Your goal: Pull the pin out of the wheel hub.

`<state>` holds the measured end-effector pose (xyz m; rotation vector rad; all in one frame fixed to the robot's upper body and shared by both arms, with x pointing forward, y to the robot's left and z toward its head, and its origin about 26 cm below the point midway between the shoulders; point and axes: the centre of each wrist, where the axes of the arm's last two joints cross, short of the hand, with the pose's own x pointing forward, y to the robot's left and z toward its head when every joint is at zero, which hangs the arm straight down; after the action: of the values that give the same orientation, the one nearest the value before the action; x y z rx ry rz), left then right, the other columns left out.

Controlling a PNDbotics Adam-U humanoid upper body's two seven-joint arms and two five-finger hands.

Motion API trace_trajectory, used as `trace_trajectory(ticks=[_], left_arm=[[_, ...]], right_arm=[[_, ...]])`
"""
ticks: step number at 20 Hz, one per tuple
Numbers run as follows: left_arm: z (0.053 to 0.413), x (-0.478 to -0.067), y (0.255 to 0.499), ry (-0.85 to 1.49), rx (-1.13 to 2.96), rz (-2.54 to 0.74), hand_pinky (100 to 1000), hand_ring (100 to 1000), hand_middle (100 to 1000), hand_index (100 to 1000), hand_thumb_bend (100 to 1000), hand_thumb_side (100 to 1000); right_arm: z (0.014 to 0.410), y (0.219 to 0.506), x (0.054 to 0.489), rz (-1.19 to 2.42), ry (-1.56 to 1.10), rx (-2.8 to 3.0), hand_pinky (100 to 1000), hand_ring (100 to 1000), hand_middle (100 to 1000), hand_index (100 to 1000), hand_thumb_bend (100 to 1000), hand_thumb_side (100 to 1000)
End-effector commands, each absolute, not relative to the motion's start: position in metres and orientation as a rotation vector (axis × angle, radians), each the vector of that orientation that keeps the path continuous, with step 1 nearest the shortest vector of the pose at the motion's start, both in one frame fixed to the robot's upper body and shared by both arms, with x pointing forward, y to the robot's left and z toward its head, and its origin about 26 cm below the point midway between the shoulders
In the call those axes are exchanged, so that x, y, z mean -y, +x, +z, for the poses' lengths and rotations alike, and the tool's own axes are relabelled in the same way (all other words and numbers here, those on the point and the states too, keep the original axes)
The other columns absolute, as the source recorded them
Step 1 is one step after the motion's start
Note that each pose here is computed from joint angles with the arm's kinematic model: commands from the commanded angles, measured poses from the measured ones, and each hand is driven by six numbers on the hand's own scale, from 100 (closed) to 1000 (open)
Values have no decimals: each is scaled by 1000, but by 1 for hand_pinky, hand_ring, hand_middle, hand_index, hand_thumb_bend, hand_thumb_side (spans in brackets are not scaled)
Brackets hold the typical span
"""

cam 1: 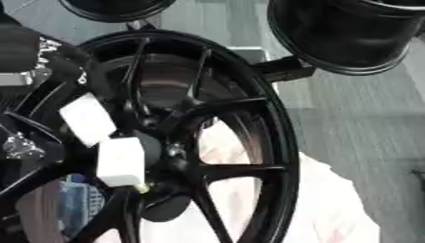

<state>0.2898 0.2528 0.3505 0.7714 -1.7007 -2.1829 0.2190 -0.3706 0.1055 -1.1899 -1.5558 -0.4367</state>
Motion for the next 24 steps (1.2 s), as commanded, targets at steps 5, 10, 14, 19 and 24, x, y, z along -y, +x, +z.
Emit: trace_trajectory(ticks=[5, 10, 14, 19, 24], left_arm=[[367, -256, 283, 802, 1711, -2174, 769, 681, 646, 782, 508, 100], [368, -254, 283, 785, 1732, -2159, 748, 627, 585, 731, 437, 100], [367, -252, 283, 781, 1757, -2135, 736, 603, 553, 709, 378, 100], [364, -249, 284, 751, 1725, -2164, 735, 587, 532, 691, 386, 100], [364, -246, 284, 725, 1722, -2167, 720, 528, 468, 636, 382, 100]], right_arm=[[111, 218, 372, -436, -1194, 1572, 559, 617, 570, 653, 100, 470], [110, 218, 372, -439, -1195, 1570, 559, 617, 570, 653, 100, 470], [110, 218, 372, -444, -1194, 1569, 558, 617, 570, 653, 100, 470], [110, 218, 372, -448, -1193, 1568, 559, 617, 570, 653, 100, 470], [109, 217, 372, -456, -1194, 1565, 559, 617, 570, 653, 100, 470]])
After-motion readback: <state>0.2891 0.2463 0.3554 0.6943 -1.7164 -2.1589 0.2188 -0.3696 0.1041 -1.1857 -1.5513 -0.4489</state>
